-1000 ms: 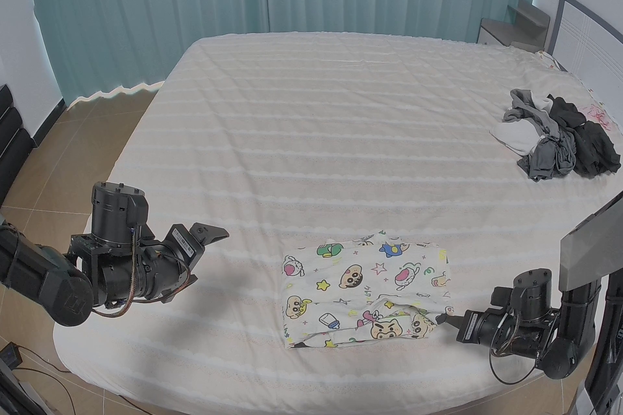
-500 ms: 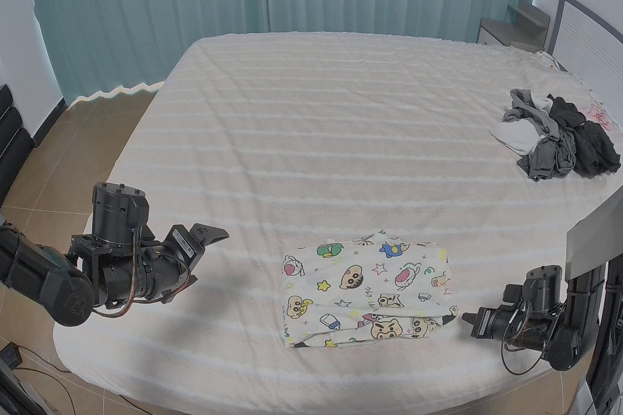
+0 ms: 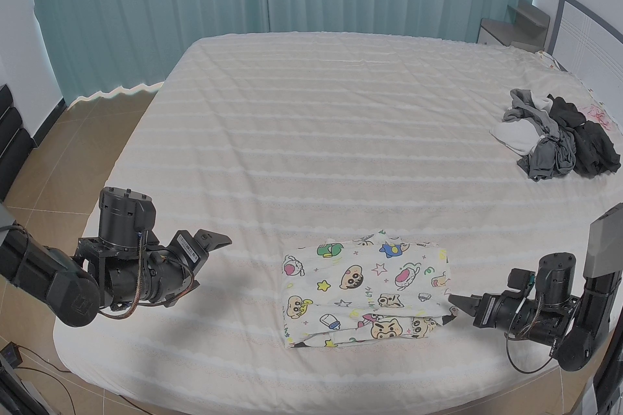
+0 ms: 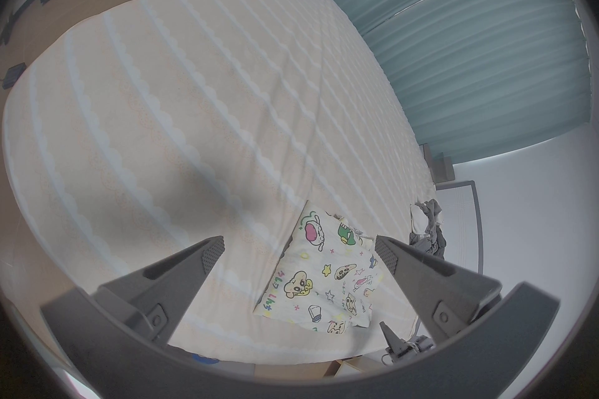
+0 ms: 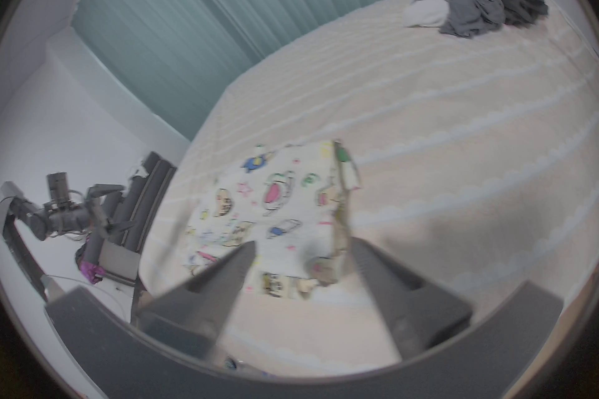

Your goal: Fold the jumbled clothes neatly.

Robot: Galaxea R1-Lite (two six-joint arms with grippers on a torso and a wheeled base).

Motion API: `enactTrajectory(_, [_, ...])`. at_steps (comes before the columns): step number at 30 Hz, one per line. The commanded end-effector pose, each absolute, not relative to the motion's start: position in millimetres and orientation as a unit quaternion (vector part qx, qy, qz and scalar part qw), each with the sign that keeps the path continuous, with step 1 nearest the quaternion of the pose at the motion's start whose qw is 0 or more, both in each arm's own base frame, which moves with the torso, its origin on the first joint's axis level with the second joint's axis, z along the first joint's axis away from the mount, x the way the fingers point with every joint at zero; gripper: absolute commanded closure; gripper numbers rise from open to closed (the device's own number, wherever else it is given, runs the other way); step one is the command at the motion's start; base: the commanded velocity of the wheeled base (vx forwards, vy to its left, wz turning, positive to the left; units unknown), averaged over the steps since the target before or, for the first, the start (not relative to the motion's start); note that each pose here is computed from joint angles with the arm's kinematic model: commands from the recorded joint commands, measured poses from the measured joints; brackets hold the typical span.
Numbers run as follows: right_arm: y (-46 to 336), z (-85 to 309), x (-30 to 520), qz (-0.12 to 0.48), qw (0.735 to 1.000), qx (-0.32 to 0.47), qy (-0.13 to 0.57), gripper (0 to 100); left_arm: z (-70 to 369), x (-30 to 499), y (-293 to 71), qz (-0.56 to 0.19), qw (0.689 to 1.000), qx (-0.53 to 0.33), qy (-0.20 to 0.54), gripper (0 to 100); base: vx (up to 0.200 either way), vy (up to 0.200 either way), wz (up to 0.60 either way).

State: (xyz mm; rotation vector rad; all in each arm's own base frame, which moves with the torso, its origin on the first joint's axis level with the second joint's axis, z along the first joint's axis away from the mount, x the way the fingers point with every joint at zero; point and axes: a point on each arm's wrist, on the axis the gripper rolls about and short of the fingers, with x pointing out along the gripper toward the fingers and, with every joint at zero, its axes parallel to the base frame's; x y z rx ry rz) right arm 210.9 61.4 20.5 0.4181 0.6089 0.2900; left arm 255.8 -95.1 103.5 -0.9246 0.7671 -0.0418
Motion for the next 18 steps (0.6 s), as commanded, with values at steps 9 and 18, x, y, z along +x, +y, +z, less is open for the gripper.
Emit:
enactTrajectory(9, [133, 5, 255, 0.248, 0.911, 0.190, 0.270, 0, 100, 256, -97, -0.019, 0.822, -0.434, 0.368, 0, 0.000, 0.000, 0.00])
enactTrajectory(18, [171, -8, 273, 0.277, 0.897, 0.165, 0.304, 0, 96, 255, -98, -0.024, 0.824, -0.433, 0.366, 0, 0.000, 0.000, 0.00])
